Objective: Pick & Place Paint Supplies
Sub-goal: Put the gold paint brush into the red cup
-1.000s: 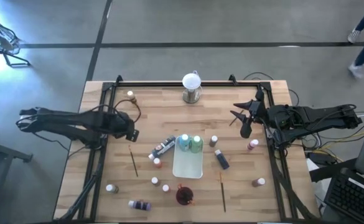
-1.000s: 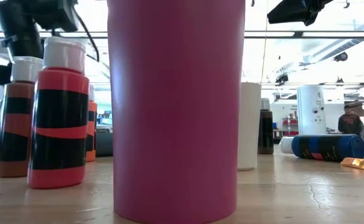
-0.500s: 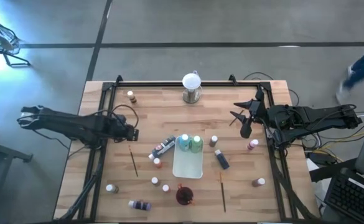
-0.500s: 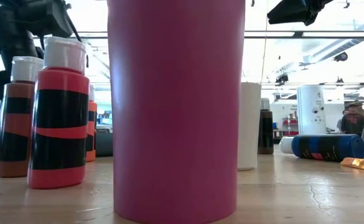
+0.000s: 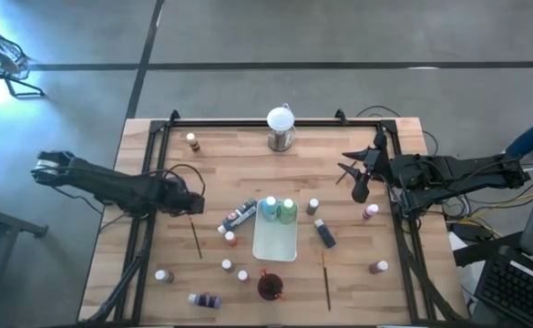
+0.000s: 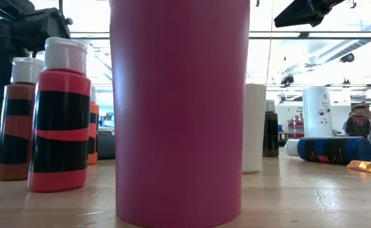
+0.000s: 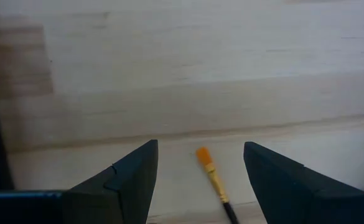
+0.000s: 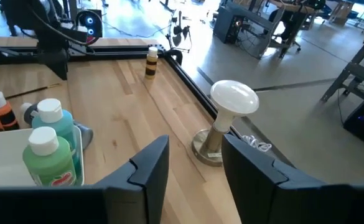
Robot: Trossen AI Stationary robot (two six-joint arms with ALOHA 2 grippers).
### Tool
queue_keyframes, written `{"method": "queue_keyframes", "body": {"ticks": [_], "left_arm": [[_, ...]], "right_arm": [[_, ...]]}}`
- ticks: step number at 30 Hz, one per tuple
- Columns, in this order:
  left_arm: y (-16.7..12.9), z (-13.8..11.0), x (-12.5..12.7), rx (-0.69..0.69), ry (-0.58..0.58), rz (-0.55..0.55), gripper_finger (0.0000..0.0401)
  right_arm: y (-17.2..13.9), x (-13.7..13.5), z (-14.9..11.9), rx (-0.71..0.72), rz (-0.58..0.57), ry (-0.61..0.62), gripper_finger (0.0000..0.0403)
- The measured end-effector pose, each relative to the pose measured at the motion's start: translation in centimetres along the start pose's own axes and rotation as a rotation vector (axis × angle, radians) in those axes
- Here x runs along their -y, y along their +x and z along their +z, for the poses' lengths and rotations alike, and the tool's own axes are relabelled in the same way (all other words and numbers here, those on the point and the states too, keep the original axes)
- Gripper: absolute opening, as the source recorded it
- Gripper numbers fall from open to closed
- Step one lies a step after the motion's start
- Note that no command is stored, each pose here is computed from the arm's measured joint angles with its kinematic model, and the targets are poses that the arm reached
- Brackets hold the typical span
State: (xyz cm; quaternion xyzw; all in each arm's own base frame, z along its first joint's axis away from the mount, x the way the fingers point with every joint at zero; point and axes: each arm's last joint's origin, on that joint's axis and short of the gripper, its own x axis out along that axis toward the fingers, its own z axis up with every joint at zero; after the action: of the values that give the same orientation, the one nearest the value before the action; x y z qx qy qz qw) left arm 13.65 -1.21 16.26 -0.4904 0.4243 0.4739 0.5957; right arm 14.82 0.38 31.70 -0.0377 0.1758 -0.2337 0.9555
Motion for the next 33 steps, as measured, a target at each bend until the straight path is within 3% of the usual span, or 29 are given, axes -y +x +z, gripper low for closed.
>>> {"method": "queue_keyframes", "body": {"ticks": [12,17,26,33], "left_arm": [[1.4,-0.5,0.5,-0.013,-0.025,0.086,0.0242],[2.1,-0.7,1.3,-0.019,-0.025,0.066,0.0242],[3.3,-1.0,1.7,-0.029,0.000,0.130,0.0242],[3.2,-1.4,2.1,-0.039,0.005,0.144,0.0214]], "right_arm": [[0.0,0.0,0.0,-0.002,0.000,-0.005,0.0125],[0.0,0.0,0.0,-0.003,0.000,-0.007,0.0138],[0.0,0.0,0.0,-0.003,0.000,-0.007,0.0164],[0.0,0.0,0.0,-0.003,0.000,-0.025,0.0173]]}}
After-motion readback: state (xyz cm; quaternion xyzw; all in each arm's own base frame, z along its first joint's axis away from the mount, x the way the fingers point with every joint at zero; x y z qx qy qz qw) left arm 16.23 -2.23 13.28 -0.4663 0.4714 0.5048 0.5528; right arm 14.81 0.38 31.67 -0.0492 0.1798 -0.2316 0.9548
